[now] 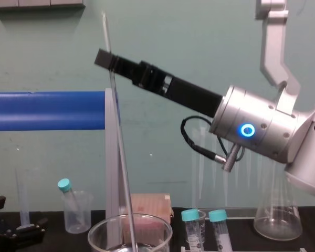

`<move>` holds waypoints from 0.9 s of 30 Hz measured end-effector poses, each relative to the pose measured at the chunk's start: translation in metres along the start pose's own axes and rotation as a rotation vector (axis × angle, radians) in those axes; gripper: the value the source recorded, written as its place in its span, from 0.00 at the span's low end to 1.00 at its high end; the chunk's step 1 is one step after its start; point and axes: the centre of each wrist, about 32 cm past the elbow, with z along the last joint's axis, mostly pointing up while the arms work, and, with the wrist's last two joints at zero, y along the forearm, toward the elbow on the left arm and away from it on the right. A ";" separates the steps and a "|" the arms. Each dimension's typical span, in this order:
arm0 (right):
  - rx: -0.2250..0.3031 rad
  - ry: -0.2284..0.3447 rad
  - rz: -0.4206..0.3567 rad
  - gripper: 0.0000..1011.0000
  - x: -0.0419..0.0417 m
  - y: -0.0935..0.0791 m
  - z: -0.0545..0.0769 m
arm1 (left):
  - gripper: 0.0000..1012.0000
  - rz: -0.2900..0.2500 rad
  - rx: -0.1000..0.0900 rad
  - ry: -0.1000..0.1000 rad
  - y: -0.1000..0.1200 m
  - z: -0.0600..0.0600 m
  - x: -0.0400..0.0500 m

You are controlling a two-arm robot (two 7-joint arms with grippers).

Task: Hold the thermometer with one hand and immerse one end into the beaker, then reinsert it into the test tube rack.

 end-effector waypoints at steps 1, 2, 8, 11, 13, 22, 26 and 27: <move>-0.003 0.003 -0.002 0.06 0.0000 -0.001 -0.001 | 1.00 0.000 0.000 0.000 0.000 0.000 0.0000; -0.006 0.006 -0.004 0.06 -0.0001 -0.001 -0.002 | 1.00 0.000 0.000 0.000 0.000 0.000 0.0000; -0.035 0.018 -0.004 0.06 -0.0017 -0.004 -0.011 | 1.00 0.000 0.000 0.000 0.000 0.000 0.0000; -0.048 0.023 0.001 0.06 -0.0024 -0.005 -0.015 | 1.00 0.000 0.000 0.000 0.000 0.000 0.0000; -0.054 0.025 0.002 0.06 -0.0028 -0.005 -0.017 | 1.00 0.000 0.000 0.000 0.000 0.000 0.0000; -0.081 0.030 -0.006 0.06 -0.0028 -0.008 -0.026 | 1.00 0.000 0.000 0.000 0.000 0.000 0.0000; -0.089 0.026 -0.012 0.06 -0.0024 -0.008 -0.027 | 1.00 0.000 0.000 0.000 0.000 0.000 0.0000; -0.089 0.026 -0.012 0.06 -0.0024 -0.008 -0.027 | 1.00 0.000 0.000 0.000 0.000 0.000 0.0000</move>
